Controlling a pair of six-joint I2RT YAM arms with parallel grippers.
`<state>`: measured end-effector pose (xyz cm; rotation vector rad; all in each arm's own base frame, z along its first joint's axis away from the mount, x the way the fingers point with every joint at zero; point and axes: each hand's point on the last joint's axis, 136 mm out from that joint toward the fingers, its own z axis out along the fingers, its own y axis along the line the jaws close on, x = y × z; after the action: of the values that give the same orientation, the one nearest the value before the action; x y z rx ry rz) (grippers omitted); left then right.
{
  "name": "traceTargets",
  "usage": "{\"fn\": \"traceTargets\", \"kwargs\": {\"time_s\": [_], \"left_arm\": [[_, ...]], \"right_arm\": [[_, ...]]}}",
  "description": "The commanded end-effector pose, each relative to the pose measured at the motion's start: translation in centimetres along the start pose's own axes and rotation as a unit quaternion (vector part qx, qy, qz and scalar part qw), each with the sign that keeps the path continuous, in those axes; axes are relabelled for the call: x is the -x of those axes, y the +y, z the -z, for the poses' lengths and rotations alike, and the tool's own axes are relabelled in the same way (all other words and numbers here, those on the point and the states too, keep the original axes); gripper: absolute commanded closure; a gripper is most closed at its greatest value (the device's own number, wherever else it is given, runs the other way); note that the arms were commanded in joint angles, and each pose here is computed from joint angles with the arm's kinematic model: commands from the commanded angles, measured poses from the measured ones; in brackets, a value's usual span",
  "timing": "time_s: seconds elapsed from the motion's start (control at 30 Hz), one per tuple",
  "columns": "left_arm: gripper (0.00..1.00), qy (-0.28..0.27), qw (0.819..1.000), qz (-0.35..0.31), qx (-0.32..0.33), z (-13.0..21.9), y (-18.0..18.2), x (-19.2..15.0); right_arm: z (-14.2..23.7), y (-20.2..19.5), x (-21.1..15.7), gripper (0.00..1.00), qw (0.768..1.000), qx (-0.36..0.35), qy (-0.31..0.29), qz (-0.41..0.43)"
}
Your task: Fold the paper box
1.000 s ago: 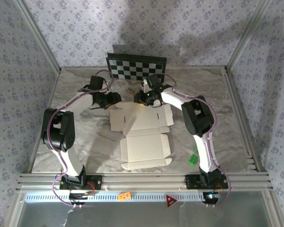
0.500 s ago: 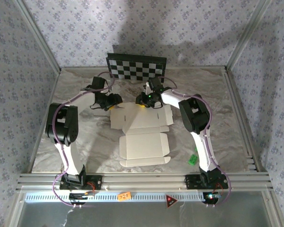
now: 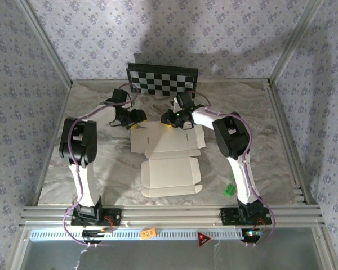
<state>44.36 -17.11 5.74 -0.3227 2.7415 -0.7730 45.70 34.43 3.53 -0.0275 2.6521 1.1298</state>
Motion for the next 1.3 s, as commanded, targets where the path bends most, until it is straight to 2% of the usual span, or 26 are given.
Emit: {"fn": "traceTargets", "kwargs": {"time_s": [0.0, 0.47, 0.9, 1.27], "left_arm": [[0.39, 0.007, 1.000, 0.002, 0.007, -0.3, 0.1, 0.3], [0.55, 0.013, 0.999, -0.023, -0.043, -0.9, -4.3, -0.3], [0.53, 0.041, 0.997, -0.024, -0.060, -3.9, -5.8, -1.9], [0.53, 0.063, 0.997, -0.015, -0.045, -6.0, -4.7, -3.1]], "right_arm": [[-1.3, -3.3, -2.7, 0.71, 0.998, -0.042, 0.036, -0.032], [-1.2, -2.5, -2.9, 0.71, 0.998, -0.037, 0.036, -0.026], [-1.1, -2.6, -3.4, 0.72, 0.998, -0.038, 0.039, -0.026], [-1.2, -3.0, -4.0, 0.72, 0.998, -0.041, 0.044, -0.028]]}}
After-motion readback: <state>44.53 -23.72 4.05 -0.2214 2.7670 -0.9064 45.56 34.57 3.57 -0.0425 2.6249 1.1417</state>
